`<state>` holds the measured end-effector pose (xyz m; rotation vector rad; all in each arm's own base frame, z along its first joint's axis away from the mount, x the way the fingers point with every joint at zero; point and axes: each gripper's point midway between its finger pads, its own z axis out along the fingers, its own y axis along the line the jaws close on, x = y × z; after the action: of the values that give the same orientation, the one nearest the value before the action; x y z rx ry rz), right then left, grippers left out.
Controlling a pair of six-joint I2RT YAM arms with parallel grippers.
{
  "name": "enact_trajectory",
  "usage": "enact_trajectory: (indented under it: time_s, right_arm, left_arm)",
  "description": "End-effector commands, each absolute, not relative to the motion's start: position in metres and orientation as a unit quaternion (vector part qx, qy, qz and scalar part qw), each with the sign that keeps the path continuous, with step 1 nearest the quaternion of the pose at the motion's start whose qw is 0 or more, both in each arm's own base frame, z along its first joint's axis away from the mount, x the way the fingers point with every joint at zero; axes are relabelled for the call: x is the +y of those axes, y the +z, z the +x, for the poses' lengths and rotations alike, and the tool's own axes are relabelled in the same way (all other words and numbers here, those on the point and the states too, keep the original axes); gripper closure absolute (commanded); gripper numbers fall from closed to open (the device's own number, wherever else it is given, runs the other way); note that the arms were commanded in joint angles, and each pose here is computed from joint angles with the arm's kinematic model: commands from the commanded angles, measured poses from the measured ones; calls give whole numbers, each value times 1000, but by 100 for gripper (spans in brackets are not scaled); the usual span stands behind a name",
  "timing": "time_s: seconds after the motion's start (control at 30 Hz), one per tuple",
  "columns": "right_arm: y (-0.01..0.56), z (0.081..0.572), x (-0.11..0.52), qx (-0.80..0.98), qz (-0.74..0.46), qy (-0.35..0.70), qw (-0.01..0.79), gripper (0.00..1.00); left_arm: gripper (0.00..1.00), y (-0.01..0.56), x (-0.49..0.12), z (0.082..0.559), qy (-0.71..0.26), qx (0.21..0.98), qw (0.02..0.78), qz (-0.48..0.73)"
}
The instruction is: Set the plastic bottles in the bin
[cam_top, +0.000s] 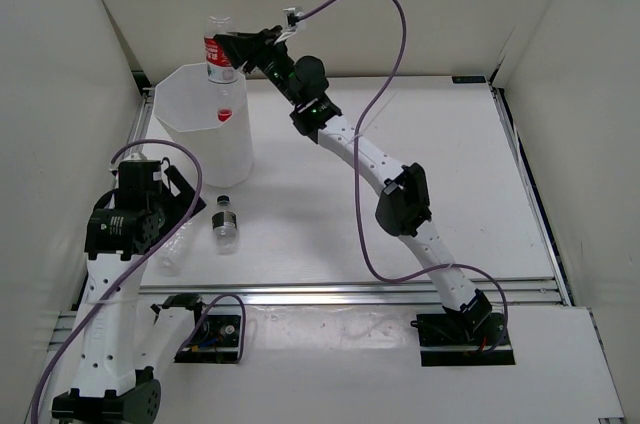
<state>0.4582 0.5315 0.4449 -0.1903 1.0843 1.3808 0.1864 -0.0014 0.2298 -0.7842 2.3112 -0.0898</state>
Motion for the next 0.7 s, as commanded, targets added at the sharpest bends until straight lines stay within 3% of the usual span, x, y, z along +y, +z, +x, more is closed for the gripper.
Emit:
enact_trajectory:
  time_s: [0.0, 0.07, 0.1, 0.13, 0.3, 0.4, 0.43, 0.6, 0.67]
  right_arm:
    - [520, 435, 499, 379, -53, 631, 674, 61]
    - [508, 440, 505, 400, -38, 629, 666, 34]
    - [510, 441, 504, 416, -35, 623, 662, 9]
    - [517, 437, 500, 421, -33, 624, 657, 0]
    - [550, 427, 472, 458, -23, 583, 671, 0]
    - [557, 449, 424, 507, 61, 547, 664, 0]
    - [524, 477, 404, 562, 95, 512, 642, 0]
    - [447, 530, 323, 675, 211, 468, 530, 0]
    - [389, 544, 292, 732, 249, 460, 437, 0]
  left_arm:
    - [0, 233, -1, 183, -36, 885, 344, -310]
    - [0, 236, 1, 184, -33, 883, 350, -311]
    - [0, 235, 3, 185, -25, 885, 348, -309]
    - [0, 240, 5, 189, -24, 879, 360, -311]
    - [0, 247, 14, 200, -6, 870, 381, -314]
    - [0, 246, 29, 209, 34, 862, 387, -327]
    - [0, 249, 32, 217, 42, 859, 399, -318]
    - [0, 241, 52, 238, 102, 855, 387, -331]
    - [0, 231, 59, 240, 126, 847, 378, -351]
